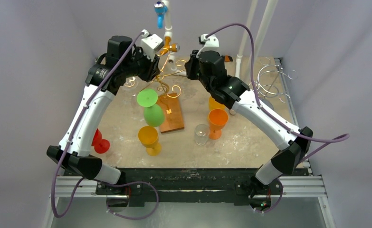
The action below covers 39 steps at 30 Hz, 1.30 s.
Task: Place the wine glass upside down on the wine glass rack
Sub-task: Adjust the wine rack at the center of the board.
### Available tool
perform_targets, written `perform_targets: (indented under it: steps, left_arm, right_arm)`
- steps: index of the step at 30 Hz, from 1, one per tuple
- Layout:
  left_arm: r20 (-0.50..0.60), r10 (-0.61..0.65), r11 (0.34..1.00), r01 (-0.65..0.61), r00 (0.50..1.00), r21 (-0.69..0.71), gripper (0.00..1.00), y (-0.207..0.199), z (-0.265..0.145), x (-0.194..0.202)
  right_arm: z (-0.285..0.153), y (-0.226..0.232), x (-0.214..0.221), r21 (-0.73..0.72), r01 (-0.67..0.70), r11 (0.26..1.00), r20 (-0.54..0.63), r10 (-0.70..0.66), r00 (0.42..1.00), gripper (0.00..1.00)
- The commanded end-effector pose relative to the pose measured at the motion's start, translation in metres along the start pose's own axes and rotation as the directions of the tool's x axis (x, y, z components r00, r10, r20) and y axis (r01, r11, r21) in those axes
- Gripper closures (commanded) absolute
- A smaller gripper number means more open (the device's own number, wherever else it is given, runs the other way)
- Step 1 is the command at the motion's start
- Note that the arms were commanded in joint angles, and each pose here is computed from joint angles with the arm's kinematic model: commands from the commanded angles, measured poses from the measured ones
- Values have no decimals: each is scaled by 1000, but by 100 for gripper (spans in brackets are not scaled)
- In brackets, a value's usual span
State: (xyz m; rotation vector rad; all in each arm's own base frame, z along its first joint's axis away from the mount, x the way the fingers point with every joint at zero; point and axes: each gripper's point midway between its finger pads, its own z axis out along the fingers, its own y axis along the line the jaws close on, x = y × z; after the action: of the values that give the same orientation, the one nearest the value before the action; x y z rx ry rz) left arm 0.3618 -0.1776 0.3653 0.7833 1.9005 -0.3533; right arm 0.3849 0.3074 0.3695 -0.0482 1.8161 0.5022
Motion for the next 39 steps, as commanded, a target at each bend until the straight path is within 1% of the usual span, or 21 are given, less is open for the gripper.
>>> perform_targets:
  steps: [1, 4, 14, 18, 23, 29, 34, 36, 39]
  left_arm:
    - [-42, -14, 999, 13, 999, -31, 74, 3, 1, 11]
    - [-46, -13, 999, 12, 999, -31, 77, 2, 2, 12]
    - [-38, -12, 1000, 11, 999, -24, 79, -3, 9, 16]
    - [-33, -10, 1000, 9, 999, -25, 80, -4, 16, 15]
    - [-26, 2, 999, -3, 1000, -39, 85, -2, 18, 12]
    - [-26, 23, 999, -24, 999, -37, 85, -3, 21, 12]
    - [-3, 33, 999, -33, 999, -2, 85, -12, 26, 7]
    - [3, 36, 999, -36, 999, 15, 85, -16, 28, 6]
    - [11, 38, 999, -39, 999, 36, 85, -22, 30, 4]
  right_arm:
    - [-17, 6, 56, -15, 43, 999, -173, -45, 984, 100]
    - [-21, 7, 63, -15, 41, 999, -185, -43, 982, 100]
    - [-38, 0, 93, 4, 22, 1000, -231, -20, 973, 100]
    - [-46, -3, 98, 1, 3, 1000, -233, -2, 973, 100]
    - [-54, 0, 104, -12, -9, 1000, -251, 6, 968, 100]
    - [-64, 6, 123, -33, -24, 999, -291, 13, 957, 100]
    - [-73, 4, 136, -38, -37, 999, -320, 23, 947, 100]
    - [-77, 1, 136, -32, -41, 999, -321, 29, 947, 97]
    - [-83, -5, 131, -15, -36, 999, -311, 30, 950, 87]
